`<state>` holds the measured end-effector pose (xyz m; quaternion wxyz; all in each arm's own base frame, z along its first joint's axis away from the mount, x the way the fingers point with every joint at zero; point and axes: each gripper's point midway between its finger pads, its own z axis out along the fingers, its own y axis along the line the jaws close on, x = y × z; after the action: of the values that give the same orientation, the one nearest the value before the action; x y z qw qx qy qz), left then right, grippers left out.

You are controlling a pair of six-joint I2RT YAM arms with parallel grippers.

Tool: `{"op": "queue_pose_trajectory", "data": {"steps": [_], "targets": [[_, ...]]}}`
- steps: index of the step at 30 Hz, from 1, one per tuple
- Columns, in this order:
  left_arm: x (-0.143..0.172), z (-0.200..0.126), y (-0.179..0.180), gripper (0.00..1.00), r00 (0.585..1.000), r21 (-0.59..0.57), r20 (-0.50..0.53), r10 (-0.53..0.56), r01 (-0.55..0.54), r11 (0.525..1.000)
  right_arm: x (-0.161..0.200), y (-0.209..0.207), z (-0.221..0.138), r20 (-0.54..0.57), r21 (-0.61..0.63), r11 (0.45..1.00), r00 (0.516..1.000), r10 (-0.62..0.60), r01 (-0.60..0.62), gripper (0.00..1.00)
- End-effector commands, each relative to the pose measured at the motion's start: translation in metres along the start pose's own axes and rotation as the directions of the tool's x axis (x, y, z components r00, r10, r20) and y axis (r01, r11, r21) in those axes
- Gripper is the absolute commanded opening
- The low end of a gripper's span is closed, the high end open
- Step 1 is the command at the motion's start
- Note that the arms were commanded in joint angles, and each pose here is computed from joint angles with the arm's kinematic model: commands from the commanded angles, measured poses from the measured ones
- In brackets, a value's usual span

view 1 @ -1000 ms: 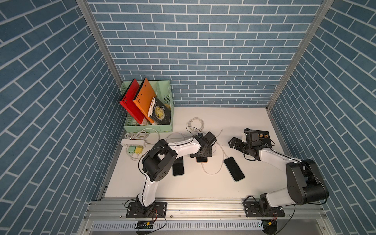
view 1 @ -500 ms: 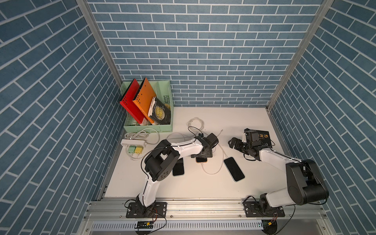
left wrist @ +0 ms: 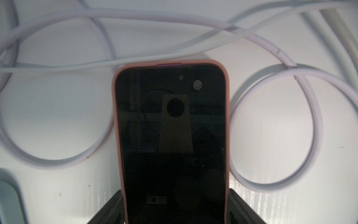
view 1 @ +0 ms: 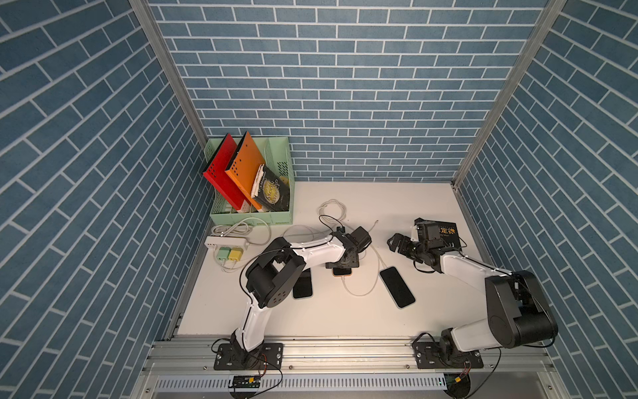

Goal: Unplug the charging cable from the phone
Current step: Pick up the phone at the center of the board.

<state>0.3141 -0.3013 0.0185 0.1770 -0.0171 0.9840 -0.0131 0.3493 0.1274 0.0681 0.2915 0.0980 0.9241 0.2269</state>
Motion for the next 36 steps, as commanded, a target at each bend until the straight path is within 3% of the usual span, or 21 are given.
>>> {"op": "queue_pose_trajectory", "data": {"steps": [1, 11, 21, 36], "targets": [[0.014, 0.001, 0.008, 0.24, 0.998, -0.051, -0.055, 0.028, -0.031, 0.998, -0.003, 0.001, -0.003, 0.012, -0.008, 1.000, 1.000, -0.003, 0.003, 0.97], [-0.033, -0.046, -0.002, 0.17, 0.997, -0.030, 0.066, 0.035, -0.033, 0.999, -0.010, 0.011, -0.009, 0.036, -0.048, 0.999, 0.999, -0.010, 0.012, 0.97], [-0.067, -0.067, -0.012, 0.15, 0.990, 0.028, 0.140, -0.018, 0.014, 0.999, -0.010, 0.050, -0.029, 0.080, -0.246, 0.964, 0.993, -0.089, 0.106, 0.95], [-0.095, -0.082, -0.022, 0.14, 0.975, 0.105, 0.191, -0.117, 0.098, 0.990, 0.037, 0.119, -0.067, 0.139, -0.595, 0.751, 0.957, -0.256, 0.287, 0.83]]}}
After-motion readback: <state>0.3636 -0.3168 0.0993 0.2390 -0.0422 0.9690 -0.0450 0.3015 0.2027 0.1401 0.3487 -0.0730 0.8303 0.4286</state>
